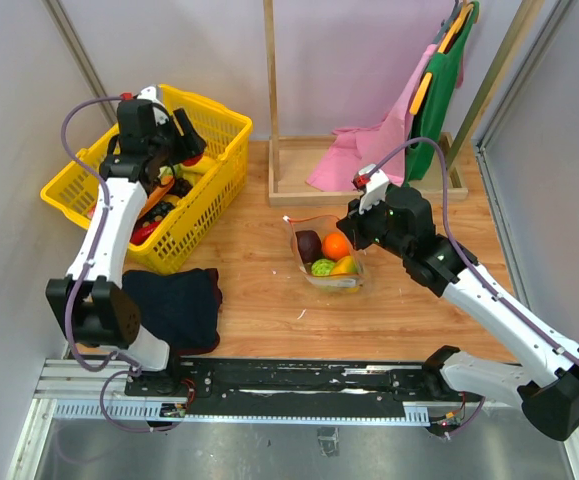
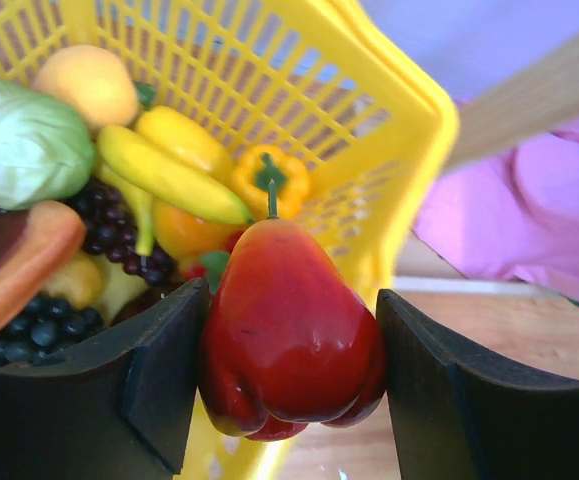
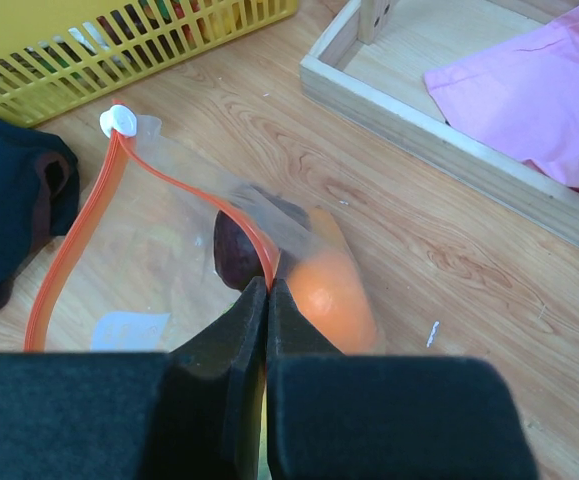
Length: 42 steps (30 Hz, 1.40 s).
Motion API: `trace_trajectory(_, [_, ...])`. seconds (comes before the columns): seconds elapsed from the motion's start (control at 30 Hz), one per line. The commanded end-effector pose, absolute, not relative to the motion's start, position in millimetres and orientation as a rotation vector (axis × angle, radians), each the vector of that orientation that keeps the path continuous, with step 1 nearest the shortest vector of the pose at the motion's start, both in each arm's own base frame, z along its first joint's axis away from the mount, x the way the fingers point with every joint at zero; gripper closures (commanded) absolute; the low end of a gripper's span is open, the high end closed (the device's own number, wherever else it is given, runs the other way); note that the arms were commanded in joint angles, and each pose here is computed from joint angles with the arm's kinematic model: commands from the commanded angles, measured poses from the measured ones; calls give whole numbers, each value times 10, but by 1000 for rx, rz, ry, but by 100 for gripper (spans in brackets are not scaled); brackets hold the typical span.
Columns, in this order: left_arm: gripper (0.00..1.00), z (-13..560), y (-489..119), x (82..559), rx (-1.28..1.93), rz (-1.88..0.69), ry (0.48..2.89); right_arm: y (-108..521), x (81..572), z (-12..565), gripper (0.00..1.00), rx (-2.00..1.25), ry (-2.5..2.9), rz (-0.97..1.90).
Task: Place the food in the zip-top bag and seal the zipper
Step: Place the fake fruit in the zipper food storage bag.
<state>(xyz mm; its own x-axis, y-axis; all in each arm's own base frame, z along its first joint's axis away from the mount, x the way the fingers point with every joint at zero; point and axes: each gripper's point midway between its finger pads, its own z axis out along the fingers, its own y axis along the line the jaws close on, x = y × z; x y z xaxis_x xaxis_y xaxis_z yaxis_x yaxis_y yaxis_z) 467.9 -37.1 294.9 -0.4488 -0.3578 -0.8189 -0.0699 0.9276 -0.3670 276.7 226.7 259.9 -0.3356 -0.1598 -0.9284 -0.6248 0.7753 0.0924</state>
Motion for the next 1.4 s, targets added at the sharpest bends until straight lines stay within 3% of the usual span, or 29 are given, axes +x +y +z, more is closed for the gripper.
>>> trace_trajectory(0.0, [66,3189,-703,4307,-208,-414,2005,2235,2784,2712,99,-552,1860,555])
trace_trajectory(0.33, [67,3409,-1394,3568,-25,-614,1984,2243,2798,2730,99,-520,1867,567])
trace_trajectory(0.83, [67,3185,-2586,2564,334,-999,2113,2233,2800,2743,99,-506,1873,566])
trace_trajectory(1.13, [67,2940,-3007,2164,487,-1067,2238,2229,2793,2731,99,-504,1877,567])
trace_trajectory(1.37, [63,2801,-3168,2182,419,-1080,2308,2224,2787,2727,99,-502,1876,569])
